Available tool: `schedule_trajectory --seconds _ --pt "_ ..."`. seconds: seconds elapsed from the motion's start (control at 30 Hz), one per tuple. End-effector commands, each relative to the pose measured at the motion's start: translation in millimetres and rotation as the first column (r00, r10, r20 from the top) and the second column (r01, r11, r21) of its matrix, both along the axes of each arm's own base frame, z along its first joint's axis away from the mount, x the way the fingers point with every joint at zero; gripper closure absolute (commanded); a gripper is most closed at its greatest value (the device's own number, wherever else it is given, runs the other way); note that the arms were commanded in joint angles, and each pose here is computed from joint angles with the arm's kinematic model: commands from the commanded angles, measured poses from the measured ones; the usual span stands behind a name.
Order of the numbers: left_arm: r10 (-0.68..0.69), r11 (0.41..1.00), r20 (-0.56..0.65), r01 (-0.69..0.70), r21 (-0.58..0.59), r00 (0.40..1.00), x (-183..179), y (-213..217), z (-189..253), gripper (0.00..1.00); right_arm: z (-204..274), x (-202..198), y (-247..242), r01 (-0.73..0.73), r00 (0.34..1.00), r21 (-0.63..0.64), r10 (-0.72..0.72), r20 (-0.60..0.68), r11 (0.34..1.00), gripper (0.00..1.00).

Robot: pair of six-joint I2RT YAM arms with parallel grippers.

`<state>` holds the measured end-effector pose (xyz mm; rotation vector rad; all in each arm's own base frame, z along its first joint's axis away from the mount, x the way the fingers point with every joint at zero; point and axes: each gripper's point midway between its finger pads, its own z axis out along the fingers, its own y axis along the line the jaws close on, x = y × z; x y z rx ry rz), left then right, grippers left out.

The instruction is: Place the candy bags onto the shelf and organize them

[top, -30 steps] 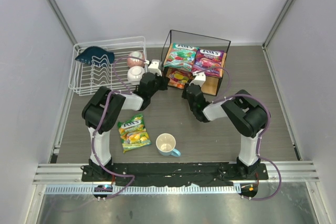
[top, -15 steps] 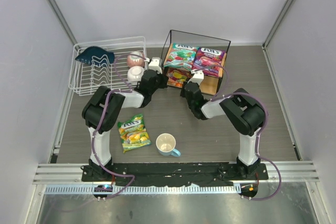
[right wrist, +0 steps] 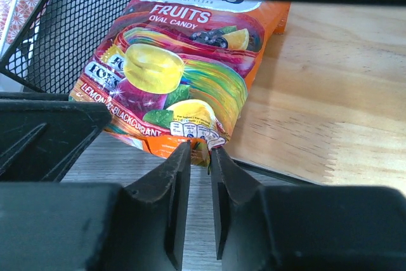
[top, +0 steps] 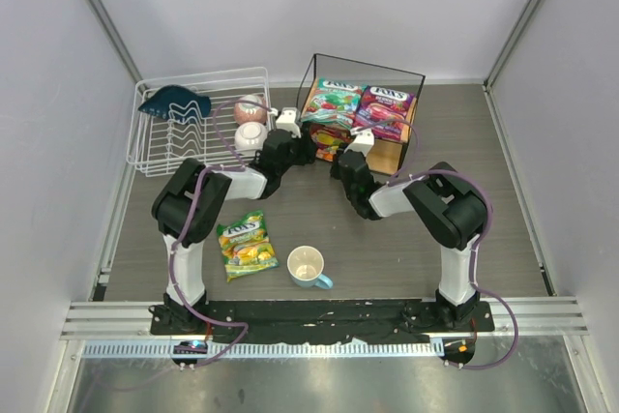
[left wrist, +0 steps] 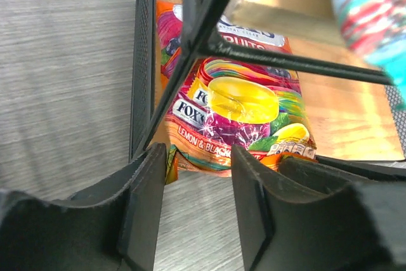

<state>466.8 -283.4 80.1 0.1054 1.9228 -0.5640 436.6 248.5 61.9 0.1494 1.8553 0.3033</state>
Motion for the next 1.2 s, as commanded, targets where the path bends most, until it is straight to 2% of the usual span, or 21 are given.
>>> schedule_trajectory --seconds 0.0,0.03,0.17,0.73,1.0,1.17 --pt "0.022 1.0 0.037 -0.021 -0.021 0.999 3 3 12 0.49 5 2 7 -0.012 1.0 0.038 0.012 0.005 0.999 0.73" --pt "0.021 1.0 0.038 -0.02 -0.024 0.999 2 3 12 0.48 5 2 6 -0.011 1.0 0.035 0.011 0.004 0.999 0.68" --pt "0.014 0.999 0.038 -0.013 -0.036 0.999 -1 3 14 0.46 7 -2 4 -0.016 1.0 0.042 0.016 0.013 0.999 0.62" --pt "-0.057 0.989 0.027 0.06 -0.134 0.998 -27 -5 25 0.41 25 -29 -12 -0.033 0.999 0.068 0.03 0.045 0.997 0.55" --pt "-0.045 0.986 0.007 0.045 -0.159 0.999 -44 5 38 0.39 33 -50 -22 -0.061 0.998 0.082 0.058 0.041 0.995 0.53" --pt "-0.029 0.984 -0.032 0.023 -0.176 0.999 -65 18 51 0.4 50 -68 -18 -0.146 0.989 0.084 0.144 0.032 0.986 0.53"
